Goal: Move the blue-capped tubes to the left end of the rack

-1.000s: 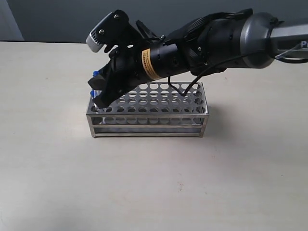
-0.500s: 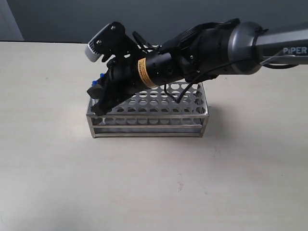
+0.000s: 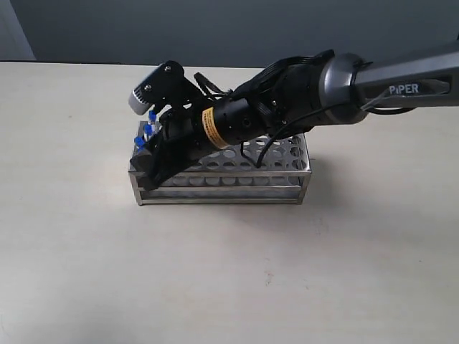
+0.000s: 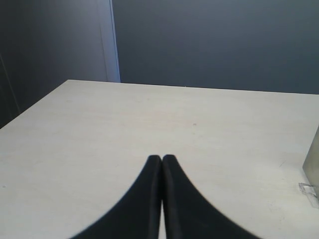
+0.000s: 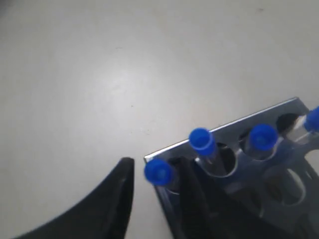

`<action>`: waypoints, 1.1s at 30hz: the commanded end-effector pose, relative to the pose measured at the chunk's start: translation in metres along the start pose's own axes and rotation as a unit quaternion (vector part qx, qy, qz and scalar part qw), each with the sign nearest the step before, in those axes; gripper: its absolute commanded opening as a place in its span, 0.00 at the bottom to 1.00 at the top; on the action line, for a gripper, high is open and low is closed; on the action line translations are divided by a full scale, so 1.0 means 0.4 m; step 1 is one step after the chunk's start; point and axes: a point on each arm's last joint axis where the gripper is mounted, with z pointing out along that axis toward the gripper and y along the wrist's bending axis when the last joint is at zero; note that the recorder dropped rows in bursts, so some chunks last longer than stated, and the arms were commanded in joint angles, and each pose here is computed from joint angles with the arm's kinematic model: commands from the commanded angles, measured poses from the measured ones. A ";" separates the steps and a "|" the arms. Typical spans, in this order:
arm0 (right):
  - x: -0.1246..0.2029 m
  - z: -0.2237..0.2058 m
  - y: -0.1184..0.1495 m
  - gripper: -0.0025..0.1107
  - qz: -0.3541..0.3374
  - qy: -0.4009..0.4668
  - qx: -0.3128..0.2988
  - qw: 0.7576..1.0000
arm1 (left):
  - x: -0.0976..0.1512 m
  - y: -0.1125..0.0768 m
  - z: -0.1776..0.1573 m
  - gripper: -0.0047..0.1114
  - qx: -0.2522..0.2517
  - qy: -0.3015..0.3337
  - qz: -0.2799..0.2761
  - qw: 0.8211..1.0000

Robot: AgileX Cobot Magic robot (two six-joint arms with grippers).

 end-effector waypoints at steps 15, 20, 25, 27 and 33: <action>-0.184 -0.301 0.000 0.07 -0.042 -0.107 0.270 0.956 | 0.003 -0.001 0.000 0.04 0.004 0.001 -0.001 1.000; -0.086 -0.530 0.005 0.01 0.050 -0.116 0.460 0.879 | 0.003 -0.001 0.000 0.04 0.004 0.001 -0.001 1.000; 0.067 -0.659 0.077 0.02 0.170 -0.135 0.472 0.855 | 0.003 -0.001 0.000 0.04 0.004 0.001 -0.001 1.000; 0.105 -0.687 0.115 0.02 0.177 -0.144 0.471 0.852 | 0.003 -0.001 0.000 0.04 0.004 0.001 -0.001 1.000; 0.201 -0.737 0.191 0.02 0.282 -0.188 0.454 0.824 | 0.003 -0.001 0.000 0.04 0.004 0.001 -0.001 1.000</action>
